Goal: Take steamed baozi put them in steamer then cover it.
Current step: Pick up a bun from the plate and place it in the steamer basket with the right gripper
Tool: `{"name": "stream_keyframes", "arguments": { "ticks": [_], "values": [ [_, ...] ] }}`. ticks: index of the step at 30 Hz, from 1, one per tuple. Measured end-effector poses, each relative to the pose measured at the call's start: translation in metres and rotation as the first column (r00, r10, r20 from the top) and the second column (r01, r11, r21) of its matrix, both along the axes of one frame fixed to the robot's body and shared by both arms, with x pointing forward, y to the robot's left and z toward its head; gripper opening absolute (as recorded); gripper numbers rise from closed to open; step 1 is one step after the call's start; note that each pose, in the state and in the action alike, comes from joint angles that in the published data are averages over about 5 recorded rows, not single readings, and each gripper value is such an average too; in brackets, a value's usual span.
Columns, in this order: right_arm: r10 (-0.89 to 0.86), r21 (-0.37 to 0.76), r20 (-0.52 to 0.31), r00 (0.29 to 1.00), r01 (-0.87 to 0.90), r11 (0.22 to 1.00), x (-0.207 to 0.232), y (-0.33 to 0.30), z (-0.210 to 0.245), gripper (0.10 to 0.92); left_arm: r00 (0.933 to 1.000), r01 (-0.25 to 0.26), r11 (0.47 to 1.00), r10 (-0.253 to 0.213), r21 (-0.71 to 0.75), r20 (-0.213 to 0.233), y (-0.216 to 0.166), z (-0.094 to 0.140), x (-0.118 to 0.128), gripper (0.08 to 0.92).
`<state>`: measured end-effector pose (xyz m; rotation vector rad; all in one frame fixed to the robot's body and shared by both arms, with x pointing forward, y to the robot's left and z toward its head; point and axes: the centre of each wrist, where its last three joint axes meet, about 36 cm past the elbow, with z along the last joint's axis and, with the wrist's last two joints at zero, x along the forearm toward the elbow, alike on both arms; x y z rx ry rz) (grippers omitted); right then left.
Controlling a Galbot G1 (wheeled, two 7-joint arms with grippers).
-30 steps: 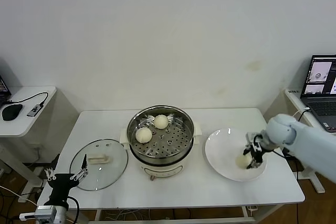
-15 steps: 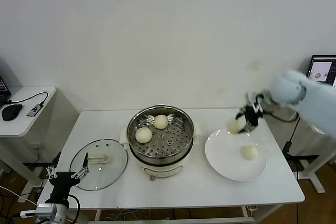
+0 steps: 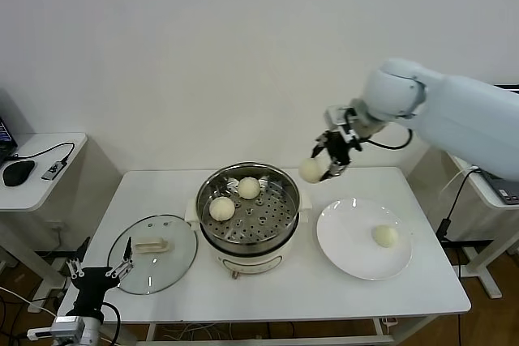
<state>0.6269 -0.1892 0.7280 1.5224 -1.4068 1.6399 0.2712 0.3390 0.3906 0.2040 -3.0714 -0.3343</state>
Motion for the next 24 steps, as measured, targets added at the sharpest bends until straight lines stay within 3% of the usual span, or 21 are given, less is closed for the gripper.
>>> {"name": "stream_keyframes", "arguments": {
  "ticks": [8, 24],
  "values": [
    [0.235, -0.075, -0.028, 0.972, -0.236, 0.969, -0.003, 0.072, -0.020, 0.591, 0.9998, -0.011, 1.000, 0.011, -0.008, 0.013, 0.001, 0.006, 0.000, 0.823],
    [0.596, -0.196, -0.031, 0.802, -0.590, 0.783, -0.017, 0.148, -0.079, 0.594, 0.9994, -0.023, 1.000, 0.024, -0.013, 0.026, 0.001, 0.005, -0.001, 0.823]
  ]
}}
